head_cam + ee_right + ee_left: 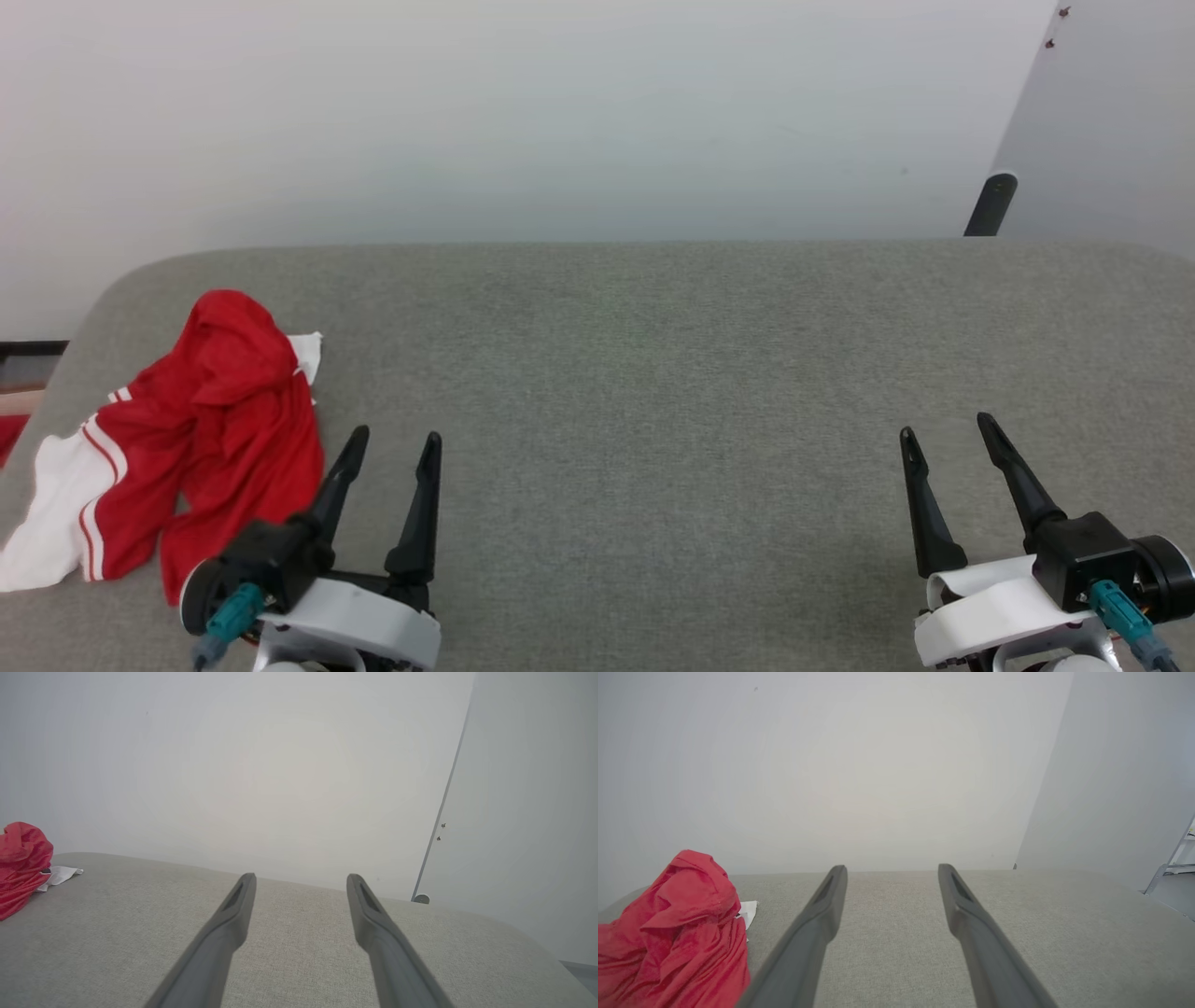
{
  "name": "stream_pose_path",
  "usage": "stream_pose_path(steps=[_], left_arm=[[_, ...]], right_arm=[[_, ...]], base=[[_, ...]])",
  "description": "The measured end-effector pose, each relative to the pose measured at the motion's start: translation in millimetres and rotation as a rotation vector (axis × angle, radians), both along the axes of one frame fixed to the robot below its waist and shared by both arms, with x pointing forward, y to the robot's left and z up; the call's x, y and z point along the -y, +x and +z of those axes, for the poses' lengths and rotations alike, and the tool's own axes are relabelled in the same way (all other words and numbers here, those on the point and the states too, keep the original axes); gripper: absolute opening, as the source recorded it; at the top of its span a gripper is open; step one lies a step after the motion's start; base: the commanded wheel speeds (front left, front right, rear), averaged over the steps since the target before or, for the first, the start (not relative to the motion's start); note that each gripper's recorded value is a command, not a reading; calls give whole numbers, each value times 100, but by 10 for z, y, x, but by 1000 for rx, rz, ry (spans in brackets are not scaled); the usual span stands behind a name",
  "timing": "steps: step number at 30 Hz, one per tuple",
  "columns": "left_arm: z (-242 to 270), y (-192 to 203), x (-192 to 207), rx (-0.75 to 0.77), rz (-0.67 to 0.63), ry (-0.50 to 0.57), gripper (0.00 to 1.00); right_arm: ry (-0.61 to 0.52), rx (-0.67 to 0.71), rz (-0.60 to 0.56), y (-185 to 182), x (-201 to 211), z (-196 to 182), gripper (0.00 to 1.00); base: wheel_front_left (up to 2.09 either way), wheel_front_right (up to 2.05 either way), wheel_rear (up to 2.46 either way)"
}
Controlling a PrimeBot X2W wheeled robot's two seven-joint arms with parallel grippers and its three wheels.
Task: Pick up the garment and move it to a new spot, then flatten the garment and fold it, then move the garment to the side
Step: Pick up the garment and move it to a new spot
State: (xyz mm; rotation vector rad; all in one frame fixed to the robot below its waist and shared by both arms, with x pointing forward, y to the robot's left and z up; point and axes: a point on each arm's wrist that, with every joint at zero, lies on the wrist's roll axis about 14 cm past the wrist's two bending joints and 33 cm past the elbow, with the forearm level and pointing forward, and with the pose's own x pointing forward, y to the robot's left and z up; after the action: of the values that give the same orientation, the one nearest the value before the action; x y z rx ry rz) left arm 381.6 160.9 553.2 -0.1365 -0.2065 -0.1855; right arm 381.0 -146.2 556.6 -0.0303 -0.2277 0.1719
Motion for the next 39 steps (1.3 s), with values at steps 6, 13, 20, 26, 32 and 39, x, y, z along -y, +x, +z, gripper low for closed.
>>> stream_pose_path(steps=[6,13,20,26,32,39], left_arm=[[-45,-40,-255,-18,70,-10,100],[-18,-193,-730,-13,204,4,100],[20,-512,-1223,-1,358,21,100],[22,-839,-1560,2,476,16,100],[17,-1101,-1779,2,563,7,100],[17,-1040,-1930,-42,590,-115,100]], right_arm=[[-5,-10,48,37,-167,-34,100],[-12,-14,153,116,-537,-47,100],[-9,-16,289,191,-1028,-38,100],[-10,-5,402,234,-1452,12,100],[-13,-17,479,236,-1744,-26,100],[-21,-21,514,296,-1892,-69,100]], base=[[0,0,0],[0,0,0],[0,0,0],[0,0,0],[0,0,0],[0,0,0]])
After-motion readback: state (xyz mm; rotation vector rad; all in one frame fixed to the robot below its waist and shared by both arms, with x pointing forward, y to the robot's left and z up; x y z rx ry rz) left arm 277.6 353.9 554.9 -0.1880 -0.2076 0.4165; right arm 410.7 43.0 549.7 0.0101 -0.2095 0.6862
